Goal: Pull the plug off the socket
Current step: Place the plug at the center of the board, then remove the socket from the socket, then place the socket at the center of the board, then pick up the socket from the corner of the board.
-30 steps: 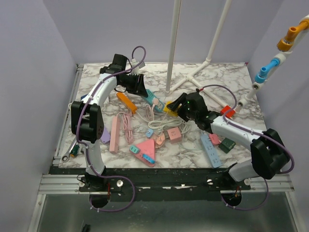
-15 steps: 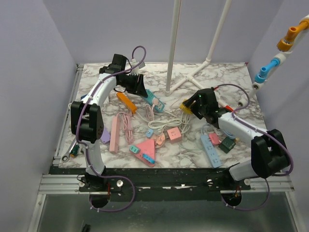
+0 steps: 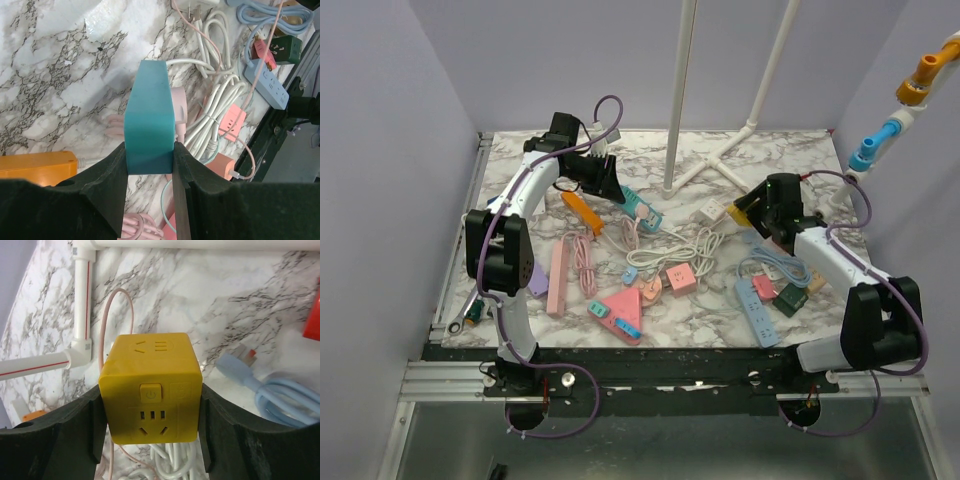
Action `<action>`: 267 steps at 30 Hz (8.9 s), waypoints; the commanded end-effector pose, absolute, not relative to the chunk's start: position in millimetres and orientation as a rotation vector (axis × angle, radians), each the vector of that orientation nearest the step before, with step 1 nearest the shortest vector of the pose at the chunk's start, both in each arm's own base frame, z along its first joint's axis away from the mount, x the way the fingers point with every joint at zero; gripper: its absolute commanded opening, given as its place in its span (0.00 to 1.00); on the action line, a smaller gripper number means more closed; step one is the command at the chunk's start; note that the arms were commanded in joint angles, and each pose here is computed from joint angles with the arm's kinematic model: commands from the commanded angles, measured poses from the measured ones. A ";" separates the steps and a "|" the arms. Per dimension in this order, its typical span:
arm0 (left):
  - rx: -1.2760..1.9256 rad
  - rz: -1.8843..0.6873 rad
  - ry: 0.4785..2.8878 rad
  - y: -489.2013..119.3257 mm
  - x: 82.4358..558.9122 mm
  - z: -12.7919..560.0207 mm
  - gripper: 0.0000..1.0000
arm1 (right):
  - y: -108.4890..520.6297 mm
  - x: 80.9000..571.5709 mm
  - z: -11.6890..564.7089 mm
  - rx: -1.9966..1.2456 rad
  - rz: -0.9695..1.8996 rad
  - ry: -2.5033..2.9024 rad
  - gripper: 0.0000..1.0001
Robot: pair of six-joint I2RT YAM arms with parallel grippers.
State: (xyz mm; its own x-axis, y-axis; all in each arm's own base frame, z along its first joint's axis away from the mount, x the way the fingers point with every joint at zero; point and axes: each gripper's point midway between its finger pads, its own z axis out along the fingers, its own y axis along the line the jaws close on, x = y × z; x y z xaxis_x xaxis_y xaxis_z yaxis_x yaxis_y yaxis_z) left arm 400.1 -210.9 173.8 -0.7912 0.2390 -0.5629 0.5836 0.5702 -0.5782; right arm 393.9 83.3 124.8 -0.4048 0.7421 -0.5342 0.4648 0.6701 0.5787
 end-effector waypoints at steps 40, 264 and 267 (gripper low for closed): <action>0.603 -1.210 2.291 -221.5 395.6 213.1 0.00 | 263.8 328.9 209.3 0.250 0.667 2.096 1.00; 0.984 -0.858 2.331 -146.8 208.9 191.0 0.99 | 302.9 231.7 112.8 0.146 0.208 2.442 0.83; 0.985 -0.848 2.327 -146.2 210.2 190.3 0.99 | 307.1 230.2 108.3 0.141 0.213 2.464 0.89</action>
State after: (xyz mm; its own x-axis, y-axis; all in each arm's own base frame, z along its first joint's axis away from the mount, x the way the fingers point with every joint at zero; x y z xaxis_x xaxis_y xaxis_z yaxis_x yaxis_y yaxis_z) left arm 208.3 -149.3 191.8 -0.6567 0.4513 -0.6042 0.7381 0.5489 -0.3923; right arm 233.3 291.1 104.1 -0.7649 0.1258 -0.6317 0.0508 0.9895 0.1355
